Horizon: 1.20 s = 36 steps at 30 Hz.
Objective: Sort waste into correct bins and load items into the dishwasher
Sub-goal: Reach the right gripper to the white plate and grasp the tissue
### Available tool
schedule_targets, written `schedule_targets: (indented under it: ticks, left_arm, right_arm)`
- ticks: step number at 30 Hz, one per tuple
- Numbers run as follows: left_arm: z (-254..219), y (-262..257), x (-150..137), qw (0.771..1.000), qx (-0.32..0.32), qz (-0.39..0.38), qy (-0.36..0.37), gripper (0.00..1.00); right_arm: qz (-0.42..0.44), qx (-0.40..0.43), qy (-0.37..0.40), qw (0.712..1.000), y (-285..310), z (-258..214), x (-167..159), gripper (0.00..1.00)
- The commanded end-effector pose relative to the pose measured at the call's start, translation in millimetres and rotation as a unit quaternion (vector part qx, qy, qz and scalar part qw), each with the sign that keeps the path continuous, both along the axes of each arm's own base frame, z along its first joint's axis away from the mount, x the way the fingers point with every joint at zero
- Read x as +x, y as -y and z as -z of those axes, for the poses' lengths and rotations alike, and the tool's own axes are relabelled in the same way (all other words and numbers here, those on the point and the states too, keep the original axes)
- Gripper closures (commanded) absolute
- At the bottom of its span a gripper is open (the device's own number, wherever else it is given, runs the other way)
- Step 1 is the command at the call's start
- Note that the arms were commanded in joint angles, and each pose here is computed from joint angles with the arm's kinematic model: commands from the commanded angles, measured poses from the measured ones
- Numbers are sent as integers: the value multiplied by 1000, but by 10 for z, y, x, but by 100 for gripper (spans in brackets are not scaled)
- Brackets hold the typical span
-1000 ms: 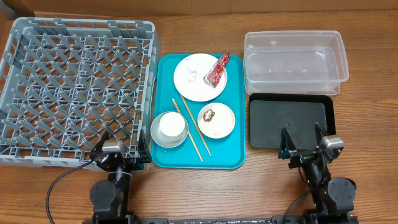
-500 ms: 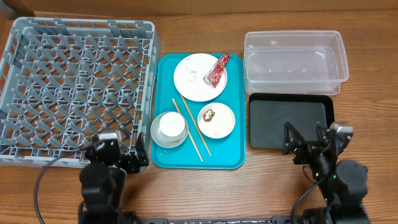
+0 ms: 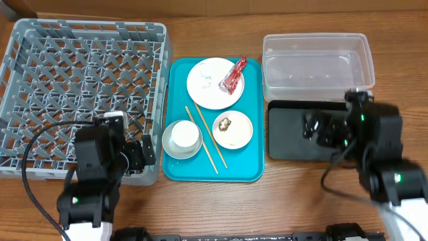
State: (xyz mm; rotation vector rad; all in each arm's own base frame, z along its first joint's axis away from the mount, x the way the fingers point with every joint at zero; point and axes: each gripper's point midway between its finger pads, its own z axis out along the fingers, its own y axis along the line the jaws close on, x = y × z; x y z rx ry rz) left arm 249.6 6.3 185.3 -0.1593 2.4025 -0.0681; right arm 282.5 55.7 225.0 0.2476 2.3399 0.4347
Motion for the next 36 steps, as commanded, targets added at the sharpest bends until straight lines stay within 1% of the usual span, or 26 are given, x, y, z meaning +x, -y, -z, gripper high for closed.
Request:
schedule_targets:
  ticks: [1, 5, 9, 13, 17, 19, 22, 24, 28, 36]
  left_arm:
    - [-73, -4, 34, 1000, 2, 4, -1, 0]
    - [-50, -2, 18, 1000, 0, 3, -7, 0]
    - [-51, -5, 20, 1000, 1, 3, -7, 0]
    - [-55, -5, 25, 1000, 1, 2, -6, 0]
    - [-55, -5, 25, 1000, 1, 3, -6, 0]
    - [-55, -6, 25, 1000, 1, 2, -6, 0]
    - [-55, -6, 25, 1000, 1, 2, -6, 0]
    - [-55, -6, 25, 1000, 1, 2, -6, 0]
    - [-54, -6, 24, 1000, 1, 2, -6, 0]
    - [-53, -4, 23, 1000, 1, 3, -6, 0]
  right_arm:
    - [-18, 20, -1, 1000, -95, -185, 174, 0]
    - [-50, 48, 13, 998, -252, -225, 357, 0]
    - [-87, 42, -1, 995, -433, -198, 497, 1]
    - [-113, 20, -21, 993, -618, -254, 671, 0]
    - [-176, -11, -34, 984, -944, -301, 872, 0]
    - [-187, -36, -35, 981, -1075, -296, 1004, 0]
    - [-199, -80, -16, 977, -1277, -297, 1256, 0]
    - [-225, -94, 6, 970, -1480, -288, 1397, 0]
    - [-263, -102, 43, 958, -1891, -124, 1627, 0]
    - [-297, -98, 55, 948, -2458, 443, 1871, 0]
